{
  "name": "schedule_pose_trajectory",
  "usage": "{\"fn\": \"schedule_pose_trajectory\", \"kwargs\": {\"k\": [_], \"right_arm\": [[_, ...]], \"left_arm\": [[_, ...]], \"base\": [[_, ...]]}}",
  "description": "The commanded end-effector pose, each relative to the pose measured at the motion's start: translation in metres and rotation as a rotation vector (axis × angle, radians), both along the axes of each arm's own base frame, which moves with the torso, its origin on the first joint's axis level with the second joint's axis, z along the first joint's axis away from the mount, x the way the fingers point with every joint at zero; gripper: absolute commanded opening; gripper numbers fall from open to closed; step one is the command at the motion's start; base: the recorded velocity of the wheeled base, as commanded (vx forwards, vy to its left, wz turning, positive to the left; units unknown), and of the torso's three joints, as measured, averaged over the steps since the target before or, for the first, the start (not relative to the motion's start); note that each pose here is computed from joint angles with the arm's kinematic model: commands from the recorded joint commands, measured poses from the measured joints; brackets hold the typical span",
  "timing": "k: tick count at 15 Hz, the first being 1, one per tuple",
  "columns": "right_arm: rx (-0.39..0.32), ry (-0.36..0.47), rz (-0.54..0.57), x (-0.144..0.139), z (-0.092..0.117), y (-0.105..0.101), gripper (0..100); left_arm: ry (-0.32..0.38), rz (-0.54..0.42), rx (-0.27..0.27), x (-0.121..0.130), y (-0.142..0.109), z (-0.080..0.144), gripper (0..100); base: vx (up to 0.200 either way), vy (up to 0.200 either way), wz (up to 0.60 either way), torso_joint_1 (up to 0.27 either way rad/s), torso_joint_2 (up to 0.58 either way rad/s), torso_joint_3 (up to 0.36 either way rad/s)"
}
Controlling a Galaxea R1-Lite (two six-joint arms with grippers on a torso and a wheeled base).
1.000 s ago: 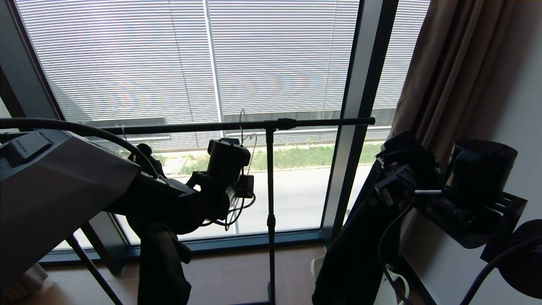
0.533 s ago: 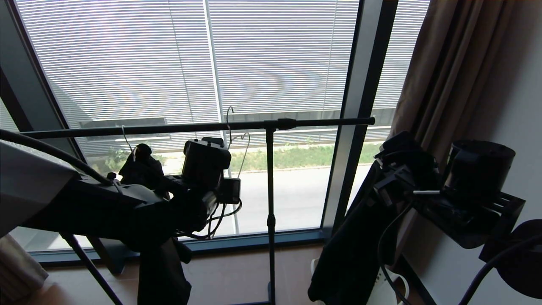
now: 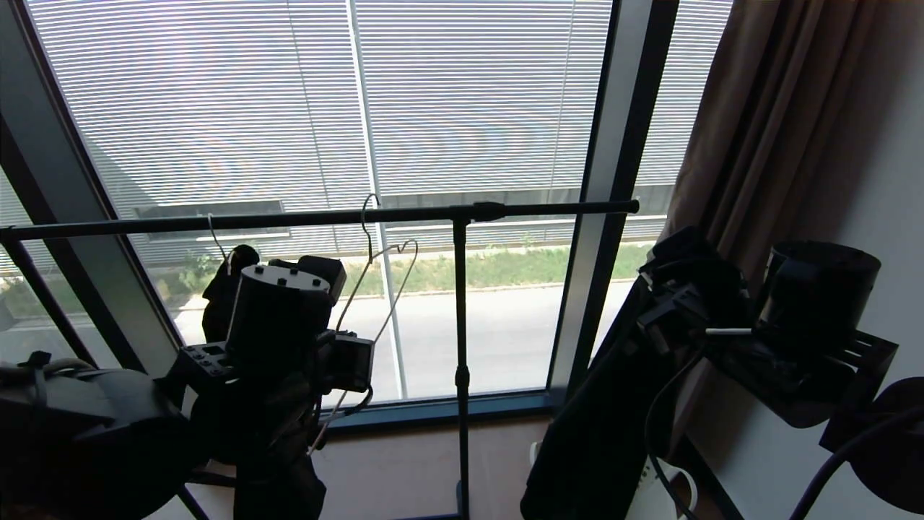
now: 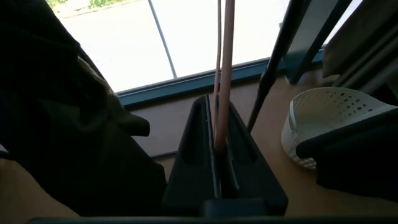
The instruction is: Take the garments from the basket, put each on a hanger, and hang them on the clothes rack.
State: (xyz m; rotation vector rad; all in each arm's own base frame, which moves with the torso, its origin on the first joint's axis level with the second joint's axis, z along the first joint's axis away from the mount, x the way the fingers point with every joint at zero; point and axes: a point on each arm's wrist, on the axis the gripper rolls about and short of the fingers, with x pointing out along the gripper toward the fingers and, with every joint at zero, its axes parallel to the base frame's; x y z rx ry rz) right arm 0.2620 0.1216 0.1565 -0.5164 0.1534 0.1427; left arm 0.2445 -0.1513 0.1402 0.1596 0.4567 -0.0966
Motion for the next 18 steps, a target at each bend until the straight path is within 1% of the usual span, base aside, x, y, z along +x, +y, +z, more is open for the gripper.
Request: {"fn": "schedule_pose_trajectory", "kwargs": {"k": [1,2,3,4,6,8,9,11,12,13,14,15,16,17,18], "right_arm": [[0.001,-0.001,0.004,-0.002,0.0,0.001,0],[-0.001,0.001,0.01,-0.003,0.0,0.002,0],[-0.002,0.002,0.009,-0.003,-0.001,0.003,0],[-0.003,0.002,0.003,-0.003,-0.001,0.003,0],[-0.008,-0.001,-0.011,-0.005,-0.001,0.006,0],[-0.016,-0.002,-0.031,-0.006,-0.001,0.009,0],[-0.016,-0.003,-0.034,-0.006,-0.001,0.009,0],[-0.011,-0.016,-0.037,-0.005,-0.001,0.01,0],[0.001,-0.037,-0.042,-0.003,0.0,0.01,0],[0.003,-0.041,-0.044,0.0,-0.004,0.012,0],[0.007,-0.052,-0.046,0.002,-0.005,0.013,0],[-0.004,-0.054,-0.059,0.004,-0.007,0.014,0],[-0.008,-0.055,-0.064,0.004,-0.007,0.014,0],[-0.011,-0.059,-0.084,0.004,-0.006,0.014,0],[-0.011,-0.059,-0.087,0.004,-0.006,0.014,0]], "left_arm": [[-0.024,-0.015,-0.003,-0.015,0.008,0.007,0],[-0.03,-0.086,-0.012,-0.032,0.016,0.003,0],[-0.028,-0.136,-0.019,-0.045,0.023,-0.001,0],[-0.025,-0.162,-0.027,-0.051,0.028,-0.004,0],[-0.007,-0.244,-0.065,-0.063,0.035,-0.01,0],[0.006,-0.335,-0.08,-0.074,0.044,-0.017,0],[0.002,-0.364,-0.085,-0.078,0.048,-0.018,0],[-0.013,-0.393,-0.066,-0.088,0.058,-0.022,0],[-0.016,-0.402,-0.056,-0.093,0.061,-0.024,0],[-0.011,-0.427,-0.052,-0.098,0.063,-0.025,0],[0.003,-0.475,-0.062,-0.103,0.064,-0.028,0],[0.016,-0.525,-0.072,-0.104,0.064,-0.03,0],[0.021,-0.539,-0.073,-0.105,0.064,-0.031,0],[0.041,-0.595,-0.069,-0.105,0.061,-0.034,0],[0.063,-0.625,-0.059,-0.104,0.056,-0.038,0]], "base": [[0.0,0.0,0.0,0.0,0.0,0.0],[0.0,0.0,0.0,0.0,0.0,0.0],[0.0,0.0,0.0,0.0,0.0,0.0],[0.0,0.0,0.0,0.0,0.0,0.0],[0.0,0.0,0.0,0.0,0.0,0.0],[0.0,0.0,0.0,0.0,0.0,0.0],[0.0,0.0,0.0,0.0,0.0,0.0],[0.0,0.0,0.0,0.0,0.0,0.0],[0.0,0.0,0.0,0.0,0.0,0.0],[0.0,0.0,0.0,0.0,0.0,0.0],[0.0,0.0,0.0,0.0,0.0,0.0],[0.0,0.0,0.0,0.0,0.0,0.0],[0.0,0.0,0.0,0.0,0.0,0.0],[0.0,0.0,0.0,0.0,0.0,0.0],[0.0,0.0,0.0,0.0,0.0,0.0]]}}
